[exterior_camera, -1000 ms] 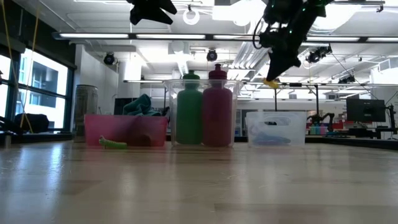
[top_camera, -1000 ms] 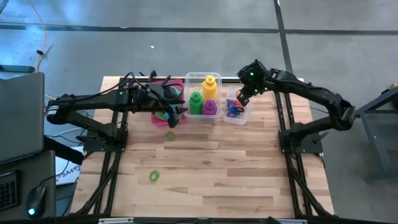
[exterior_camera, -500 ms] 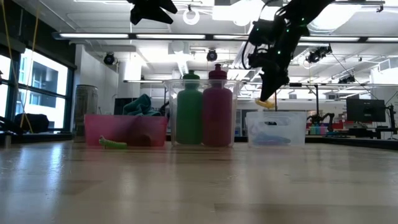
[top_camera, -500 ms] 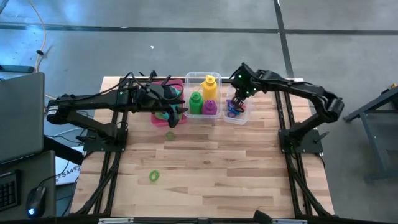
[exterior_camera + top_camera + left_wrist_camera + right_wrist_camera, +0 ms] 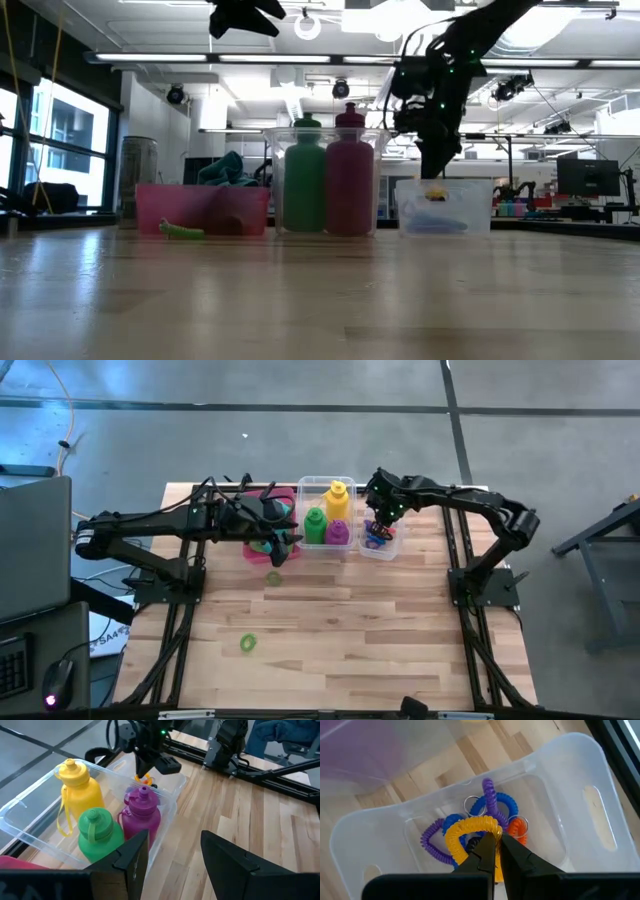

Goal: Pick & Place Sports Items
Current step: Put the yellow spring keychain into the right transparent bin, then put the bottom green spring keychain into the right transparent bin

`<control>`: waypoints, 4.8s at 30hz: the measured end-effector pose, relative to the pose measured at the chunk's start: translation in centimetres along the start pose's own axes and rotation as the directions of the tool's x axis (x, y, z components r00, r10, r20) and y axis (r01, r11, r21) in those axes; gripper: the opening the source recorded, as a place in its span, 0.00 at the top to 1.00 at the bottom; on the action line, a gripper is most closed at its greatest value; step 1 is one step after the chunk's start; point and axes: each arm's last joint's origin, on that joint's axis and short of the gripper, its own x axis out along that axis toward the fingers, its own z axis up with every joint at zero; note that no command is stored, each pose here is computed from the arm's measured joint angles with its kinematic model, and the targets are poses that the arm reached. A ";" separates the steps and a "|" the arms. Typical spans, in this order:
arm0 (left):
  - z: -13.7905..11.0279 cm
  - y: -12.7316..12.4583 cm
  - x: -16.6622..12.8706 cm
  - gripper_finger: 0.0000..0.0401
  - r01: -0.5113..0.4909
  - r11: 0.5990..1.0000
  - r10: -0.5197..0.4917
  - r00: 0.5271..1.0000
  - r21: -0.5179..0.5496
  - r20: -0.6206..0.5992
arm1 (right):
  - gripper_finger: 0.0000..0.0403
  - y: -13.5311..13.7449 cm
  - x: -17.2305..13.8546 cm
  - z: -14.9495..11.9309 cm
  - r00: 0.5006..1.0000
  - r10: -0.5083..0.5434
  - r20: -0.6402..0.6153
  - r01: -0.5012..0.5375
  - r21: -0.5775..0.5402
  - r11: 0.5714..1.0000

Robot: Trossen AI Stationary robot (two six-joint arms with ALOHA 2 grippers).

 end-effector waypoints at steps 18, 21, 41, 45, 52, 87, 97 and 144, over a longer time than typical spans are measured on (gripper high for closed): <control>0.0 -0.1 0.0 0.56 0.006 1.000 -0.006 1.000 0.008 -0.002 | 0.86 0.1 0.0 0.0 0.999 0.048 0.001 -0.048 0.009 0.999; 0.0 -0.1 0.0 0.56 0.006 1.000 -0.006 1.000 0.023 -0.002 | 0.78 0.1 -0.1 -0.2 0.999 0.040 -0.013 -0.039 0.020 0.999; 0.5 -1.4 -2.2 0.56 0.081 0.997 -0.081 0.989 -0.009 -0.120 | 0.63 0.3 -8.2 -1.7 0.975 -0.014 0.220 -0.009 0.106 0.994; 0.5 -2.3 -3.2 0.56 0.108 0.993 -0.113 0.980 -0.039 -0.166 | 0.63 0.5 -10.1 -2.3 0.959 -0.015 0.283 -0.026 0.141 0.990; 0.5 -4.1 -4.9 0.56 0.189 0.979 -0.202 0.957 -0.079 -0.207 | 0.63 0.8 -12.9 -3.4 0.925 0.013 0.380 -0.106 0.224 0.969; -7.0 -11.8 -11.7 0.56 0.147 0.963 -0.249 0.807 -0.226 -0.536 | 0.63 10.9 -17.7 -7.6 0.825 0.333 0.456 -0.403 0.064 0.913; -10.8 -15.2 -10.7 0.56 0.098 0.994 -0.107 0.745 -0.050 -0.658 | 0.63 15.0 -19.2 -9.2 0.746 0.462 0.480 -0.508 -0.038 0.860; -20.2 -12.7 -2.8 0.56 -0.058 0.967 -0.149 0.666 -0.249 -0.731 | 0.63 19.3 -18.6 -11.4 0.769 0.405 0.495 -0.435 -0.060 0.899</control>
